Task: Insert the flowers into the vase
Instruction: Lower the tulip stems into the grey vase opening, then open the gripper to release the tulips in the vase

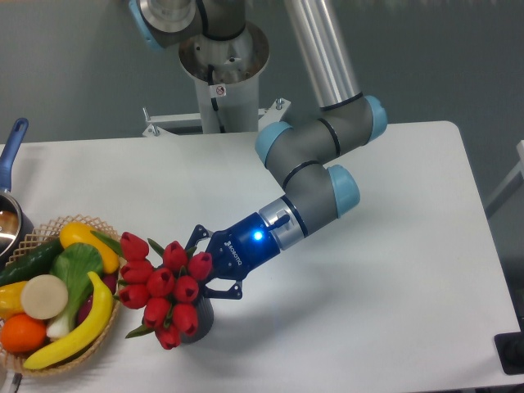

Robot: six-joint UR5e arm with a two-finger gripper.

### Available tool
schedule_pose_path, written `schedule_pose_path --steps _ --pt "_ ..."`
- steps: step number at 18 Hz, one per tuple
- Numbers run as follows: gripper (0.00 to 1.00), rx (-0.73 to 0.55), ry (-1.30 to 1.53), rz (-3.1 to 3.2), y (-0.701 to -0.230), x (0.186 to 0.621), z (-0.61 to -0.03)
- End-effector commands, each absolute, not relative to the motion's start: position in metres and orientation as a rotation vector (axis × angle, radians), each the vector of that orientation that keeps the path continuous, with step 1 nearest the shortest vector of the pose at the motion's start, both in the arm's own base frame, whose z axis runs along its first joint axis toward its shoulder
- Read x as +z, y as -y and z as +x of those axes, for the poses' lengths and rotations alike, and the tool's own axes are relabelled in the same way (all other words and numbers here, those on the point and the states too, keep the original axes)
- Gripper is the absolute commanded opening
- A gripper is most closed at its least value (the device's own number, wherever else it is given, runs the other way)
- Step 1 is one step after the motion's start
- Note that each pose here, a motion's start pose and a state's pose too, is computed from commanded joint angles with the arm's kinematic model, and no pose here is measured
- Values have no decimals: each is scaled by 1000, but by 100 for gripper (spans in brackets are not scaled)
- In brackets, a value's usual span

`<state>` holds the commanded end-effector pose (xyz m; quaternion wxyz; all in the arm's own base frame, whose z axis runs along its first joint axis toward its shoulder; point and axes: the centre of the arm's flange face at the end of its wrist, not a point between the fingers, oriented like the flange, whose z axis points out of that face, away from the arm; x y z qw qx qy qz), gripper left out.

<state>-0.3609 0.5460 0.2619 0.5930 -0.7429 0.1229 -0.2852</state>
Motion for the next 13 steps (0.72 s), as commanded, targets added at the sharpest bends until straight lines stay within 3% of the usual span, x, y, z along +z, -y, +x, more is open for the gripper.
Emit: schedule_pose_path --steps 4,10,13 --pt "38 -633 -321 -1717 -545 255 -361" --pt "62 -627 -327 -1715 -543 258 -359" --pt "99 -628 -322 -1716 -540 257 -358"
